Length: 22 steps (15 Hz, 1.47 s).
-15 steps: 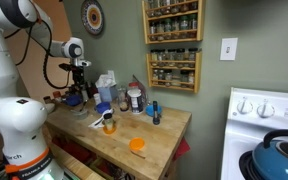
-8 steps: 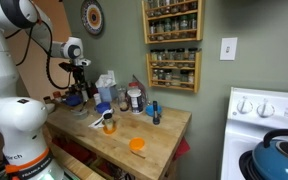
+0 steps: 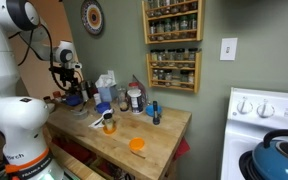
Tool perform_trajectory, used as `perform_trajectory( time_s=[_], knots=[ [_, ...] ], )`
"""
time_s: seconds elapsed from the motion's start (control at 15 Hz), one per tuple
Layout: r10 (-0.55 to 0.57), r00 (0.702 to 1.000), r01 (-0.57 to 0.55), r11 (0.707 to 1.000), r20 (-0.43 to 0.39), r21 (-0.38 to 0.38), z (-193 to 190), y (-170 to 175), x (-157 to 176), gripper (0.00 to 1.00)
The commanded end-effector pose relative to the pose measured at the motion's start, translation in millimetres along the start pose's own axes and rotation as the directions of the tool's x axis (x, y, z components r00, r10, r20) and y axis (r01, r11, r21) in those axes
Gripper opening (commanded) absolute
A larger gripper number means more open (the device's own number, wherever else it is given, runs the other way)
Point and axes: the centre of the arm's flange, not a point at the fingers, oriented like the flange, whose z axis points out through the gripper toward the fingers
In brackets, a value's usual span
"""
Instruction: Stack up the blue cups
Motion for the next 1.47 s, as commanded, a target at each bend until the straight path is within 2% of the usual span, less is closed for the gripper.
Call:
perform_trajectory(
  time_s=[0.0, 0.07, 0.2, 0.27, 0.33, 0.53, 0.73, 0.87, 0.93, 1.0, 1.07, 1.33, 1.4],
  knots=[
    [0.002, 1.0, -0.002, 1.0, 0.0, 0.001, 0, 0, 1, 1.0],
    [0.004, 1.0, -0.004, 1.0, -0.004, 0.002, -2, 1, 3, 1.0],
    [-0.005, 0.998, 0.005, 1.0, -0.066, 0.004, 18, -1, 15, 1.0],
    [0.0, 0.994, -0.006, 0.999, -0.113, -0.048, 28, 1, 20, 1.0],
    [-0.012, 0.991, 0.006, 0.999, -0.132, -0.049, 37, 2, 24, 1.0],
    [-0.041, 0.991, 0.028, 0.994, -0.124, -0.107, 64, 9, 29, 1.0],
    [-0.054, 0.987, 0.037, 0.993, -0.152, -0.116, 80, 12, 33, 1.0],
    [-0.063, 0.984, 0.045, 0.993, -0.166, -0.111, 85, 11, 36, 0.86],
    [-0.071, 0.983, 0.053, 0.993, -0.17, -0.107, 87, 9, 36, 0.7],
    [-0.077, 0.982, 0.06, 0.993, -0.172, -0.102, 89, 7, 37, 0.7],
    [-0.081, 0.982, 0.065, 0.993, -0.168, -0.097, 92, 5, 38, 0.61],
    [-0.096, 0.985, 0.084, 0.993, -0.146, -0.089, 104, -1, 38, 0.51],
    [-0.099, 0.985, 0.087, 0.992, -0.141, -0.089, 106, -1, 39, 0.54]
  ],
)
